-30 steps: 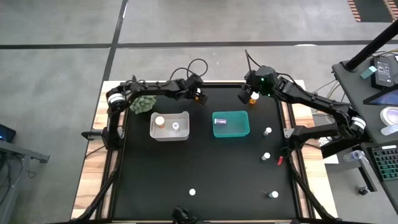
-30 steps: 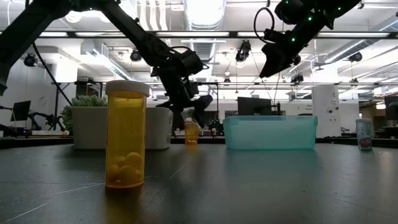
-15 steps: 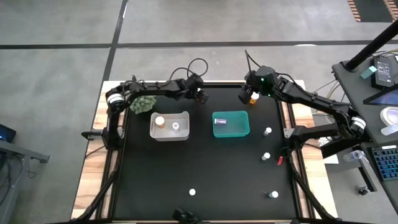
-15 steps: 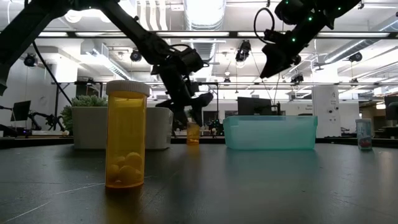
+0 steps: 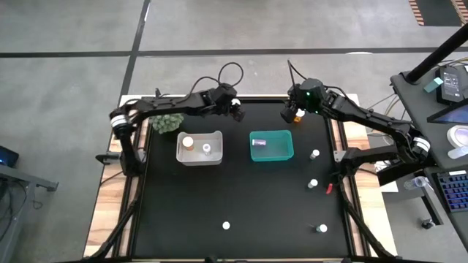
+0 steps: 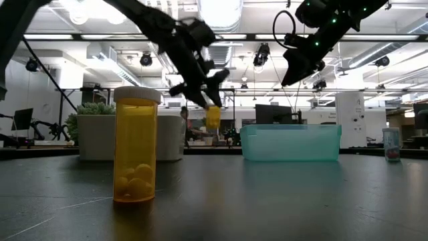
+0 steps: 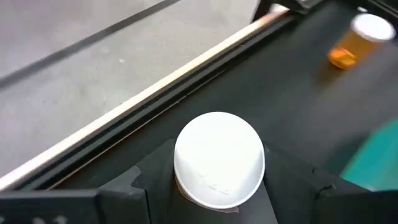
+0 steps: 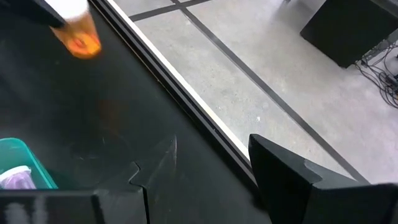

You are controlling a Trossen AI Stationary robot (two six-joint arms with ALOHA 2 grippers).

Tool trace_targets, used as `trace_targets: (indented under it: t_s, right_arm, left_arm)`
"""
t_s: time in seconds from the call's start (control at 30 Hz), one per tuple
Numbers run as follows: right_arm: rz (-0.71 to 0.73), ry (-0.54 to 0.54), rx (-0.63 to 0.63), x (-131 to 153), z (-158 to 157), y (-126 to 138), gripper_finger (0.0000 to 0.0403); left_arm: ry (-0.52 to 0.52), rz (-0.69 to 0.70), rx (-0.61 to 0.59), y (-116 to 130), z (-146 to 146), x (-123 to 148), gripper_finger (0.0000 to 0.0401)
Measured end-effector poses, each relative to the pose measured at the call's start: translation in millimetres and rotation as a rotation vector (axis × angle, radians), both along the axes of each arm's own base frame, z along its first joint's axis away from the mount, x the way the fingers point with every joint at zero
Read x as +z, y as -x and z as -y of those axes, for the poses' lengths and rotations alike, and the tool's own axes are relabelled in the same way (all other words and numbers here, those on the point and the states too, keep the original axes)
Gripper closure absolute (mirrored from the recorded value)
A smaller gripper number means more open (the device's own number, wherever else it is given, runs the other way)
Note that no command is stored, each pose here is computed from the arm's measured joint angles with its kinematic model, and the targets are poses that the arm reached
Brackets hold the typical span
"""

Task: Pick and place medicine bottles into bin by pill shape (circle, oval)
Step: Put the top left large orange capsule bottle into the white bin

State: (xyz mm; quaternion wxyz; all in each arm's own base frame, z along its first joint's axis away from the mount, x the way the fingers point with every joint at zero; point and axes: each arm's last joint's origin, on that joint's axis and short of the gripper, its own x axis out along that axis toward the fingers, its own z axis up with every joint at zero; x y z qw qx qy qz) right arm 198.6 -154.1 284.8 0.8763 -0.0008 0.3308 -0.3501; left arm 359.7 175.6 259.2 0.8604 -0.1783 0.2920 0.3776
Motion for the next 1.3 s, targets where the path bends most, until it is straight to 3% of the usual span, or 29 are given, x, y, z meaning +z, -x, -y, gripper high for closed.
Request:
trace_targets:
  t_s: [0.27,0.5,0.77,0.93,1.07,1.3]
  right_arm:
    - [-0.005,-0.005,0.001,-1.6,-0.5,0.2,0.0209]
    - [-0.014,-0.030,0.019,-10.4,-1.9,1.1,0.0209]
    - [0.002,-0.056,0.001,-21.0,-2.9,2.1,0.0209]
    - [0.011,-0.062,0.002,-21.4,-3.0,1.9,0.0209]
    - [0.030,-0.055,0.013,-19.9,-2.5,0.7,0.0209]
    - [0.035,-0.057,0.011,-19.8,-2.5,0.6,0.0209]
  left_arm:
    - [-0.032,-0.051,-0.150,30.3,55.0,48.7,0.0216]
    - [0.010,-0.119,-0.261,69.9,101.0,62.7,0.0216]
    - [0.156,-0.203,-0.427,109.6,131.9,33.7,0.0216]
    - [0.199,-0.229,-0.373,131.7,136.5,7.5,0.0216]
    - [0.186,-0.179,-0.340,136.5,136.5,-9.5,0.0216]
    - [0.180,-0.237,-0.307,140.3,135.9,-25.5,0.0216]
